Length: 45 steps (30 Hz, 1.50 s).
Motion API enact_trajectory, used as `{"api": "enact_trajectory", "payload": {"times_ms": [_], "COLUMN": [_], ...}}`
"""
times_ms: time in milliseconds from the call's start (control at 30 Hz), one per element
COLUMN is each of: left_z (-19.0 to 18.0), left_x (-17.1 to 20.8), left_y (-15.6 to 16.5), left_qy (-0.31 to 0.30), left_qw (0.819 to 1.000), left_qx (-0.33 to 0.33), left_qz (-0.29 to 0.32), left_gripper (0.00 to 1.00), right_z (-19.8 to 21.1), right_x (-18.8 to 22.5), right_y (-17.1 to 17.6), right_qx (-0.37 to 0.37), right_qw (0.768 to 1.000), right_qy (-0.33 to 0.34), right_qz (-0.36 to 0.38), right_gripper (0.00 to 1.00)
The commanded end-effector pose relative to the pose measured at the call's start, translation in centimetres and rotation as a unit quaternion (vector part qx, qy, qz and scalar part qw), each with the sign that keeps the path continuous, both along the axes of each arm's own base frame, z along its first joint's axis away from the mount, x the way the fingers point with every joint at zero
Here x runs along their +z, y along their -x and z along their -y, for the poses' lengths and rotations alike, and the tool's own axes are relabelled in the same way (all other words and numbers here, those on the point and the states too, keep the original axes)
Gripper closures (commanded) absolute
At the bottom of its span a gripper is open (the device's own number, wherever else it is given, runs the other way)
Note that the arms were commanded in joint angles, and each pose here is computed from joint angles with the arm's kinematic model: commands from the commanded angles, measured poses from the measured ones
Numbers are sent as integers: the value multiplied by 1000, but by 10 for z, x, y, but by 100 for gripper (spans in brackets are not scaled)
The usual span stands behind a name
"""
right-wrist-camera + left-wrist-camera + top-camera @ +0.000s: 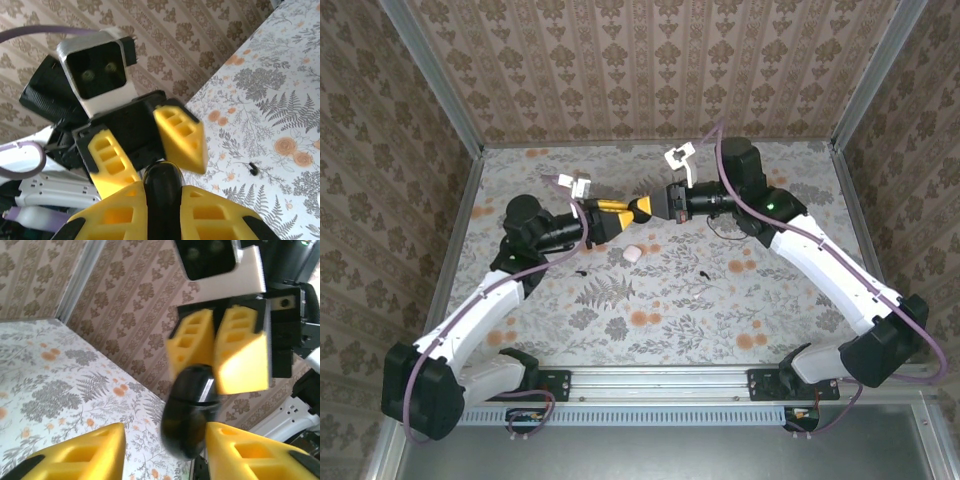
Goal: Insert wireless bluetooth earbuds into charging case
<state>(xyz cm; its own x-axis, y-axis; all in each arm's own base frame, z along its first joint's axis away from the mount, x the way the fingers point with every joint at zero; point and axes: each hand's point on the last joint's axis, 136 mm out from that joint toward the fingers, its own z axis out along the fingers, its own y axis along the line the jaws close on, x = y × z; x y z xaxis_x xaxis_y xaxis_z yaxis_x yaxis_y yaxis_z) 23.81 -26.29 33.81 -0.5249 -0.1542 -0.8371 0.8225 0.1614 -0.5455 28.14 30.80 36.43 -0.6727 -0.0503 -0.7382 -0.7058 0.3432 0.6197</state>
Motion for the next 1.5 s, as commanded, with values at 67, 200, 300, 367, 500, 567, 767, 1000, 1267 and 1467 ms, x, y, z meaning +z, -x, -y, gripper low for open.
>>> {"api": "enact_trajectory", "payload": {"times_ms": [67, 200, 300, 367, 500, 567, 767, 1000, 1267, 1467], "left_z": [-14, -11, -5, 1, 12, 17, 23, 27, 27, 27], "left_x": [10, 20, 23, 23, 24, 24, 24, 25, 17, 21], "left_y": [10, 27, 40, 44, 50, 50, 47, 49, 52, 67], "left_qy": [-26, -21, -21, -21, -9, -6, 0, 6, -12, -16], "left_qw": [999, 995, 990, 988, 985, 985, 986, 986, 985, 977], "left_qx": [-18, -67, -92, -101, -125, -132, -129, -134, -136, -146], "left_qz": [35, 72, 105, 115, 116, 111, 104, 102, 103, 152], "left_gripper": [40, 30, 31, 32, 37, 40, 51, 69, 100, 100], "right_z": [6, 3, 1, 0, 0, 0, 0, -1, 3, 12], "right_x": [12, 4, 3, 4, 3, 3, 3, 1, -2, -33], "right_y": [26, 31, 34, 32, 32, 31, 33, 33, 25, -2], "right_qx": [72, 105, 116, 115, 113, 110, 111, 111, 81, 11], "right_qw": [996, 993, 993, 993, 993, 993, 993, 993, 996, 997], "right_qy": [18, 25, 18, 11, 10, 13, 12, 13, 25, 78], "right_qz": [38, 36, 27, 32, 32, 34, 36, 35, 32, 1], "right_gripper": [95, 95, 95, 95, 95, 95, 95, 95, 94, 65]}}
